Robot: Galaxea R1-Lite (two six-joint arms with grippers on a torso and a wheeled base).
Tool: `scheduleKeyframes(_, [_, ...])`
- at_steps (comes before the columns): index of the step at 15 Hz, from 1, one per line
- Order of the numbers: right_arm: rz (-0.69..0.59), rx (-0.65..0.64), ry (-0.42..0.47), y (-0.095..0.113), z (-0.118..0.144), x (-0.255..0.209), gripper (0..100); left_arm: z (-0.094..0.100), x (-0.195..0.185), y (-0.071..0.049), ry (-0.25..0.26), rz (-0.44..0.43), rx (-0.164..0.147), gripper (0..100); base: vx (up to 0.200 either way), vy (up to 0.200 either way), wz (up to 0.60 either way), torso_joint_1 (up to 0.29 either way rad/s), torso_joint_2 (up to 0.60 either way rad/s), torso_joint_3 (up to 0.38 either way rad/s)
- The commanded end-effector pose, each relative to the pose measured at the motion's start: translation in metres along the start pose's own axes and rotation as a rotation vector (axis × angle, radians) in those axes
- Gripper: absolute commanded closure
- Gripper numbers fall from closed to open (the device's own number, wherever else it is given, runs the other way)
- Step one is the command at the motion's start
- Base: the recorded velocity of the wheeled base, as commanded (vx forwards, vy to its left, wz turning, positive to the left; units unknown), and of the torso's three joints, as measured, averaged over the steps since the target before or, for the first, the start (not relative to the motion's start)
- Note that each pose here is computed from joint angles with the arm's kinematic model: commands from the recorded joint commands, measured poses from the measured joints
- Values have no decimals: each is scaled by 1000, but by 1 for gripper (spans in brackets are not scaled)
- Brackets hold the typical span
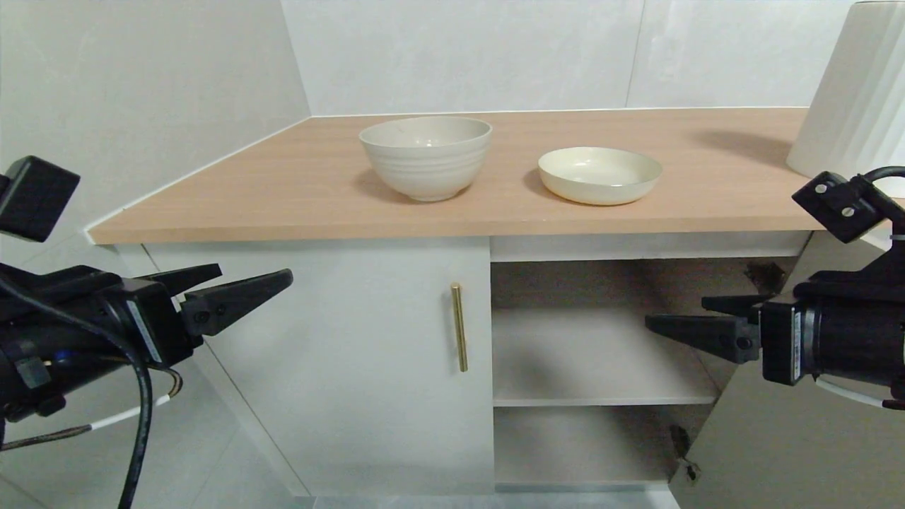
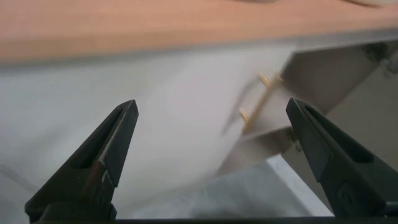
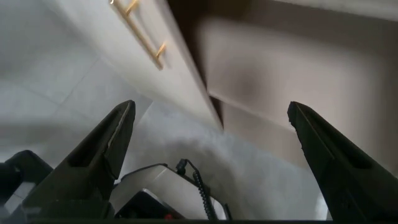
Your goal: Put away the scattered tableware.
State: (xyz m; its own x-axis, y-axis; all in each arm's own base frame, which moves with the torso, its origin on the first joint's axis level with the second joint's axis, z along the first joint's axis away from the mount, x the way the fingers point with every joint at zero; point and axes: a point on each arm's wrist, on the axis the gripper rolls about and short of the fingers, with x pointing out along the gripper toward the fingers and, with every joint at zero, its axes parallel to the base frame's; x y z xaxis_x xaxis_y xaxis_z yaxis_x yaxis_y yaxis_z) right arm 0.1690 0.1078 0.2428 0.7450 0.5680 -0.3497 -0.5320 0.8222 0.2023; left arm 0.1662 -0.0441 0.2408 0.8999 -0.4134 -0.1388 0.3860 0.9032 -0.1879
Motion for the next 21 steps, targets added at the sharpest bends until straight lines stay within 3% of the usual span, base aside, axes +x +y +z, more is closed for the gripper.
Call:
scheduleKeyframes(1, [25,-5,-23,2,-2,-11,0,0,1,0,2,1,-1,0,0,0,0,0,0,0])
scheduleKeyframes(10, [44,-24,-60,2,-3,-13,0,0,1,0,2,1,-1,0,0,0,0,1,-14,-10])
scheduleKeyframes(21, [41,-43,-51,1,-5,-11,0,-3,3,1,16,0,-4,0,0,0,0,123,-417,-295])
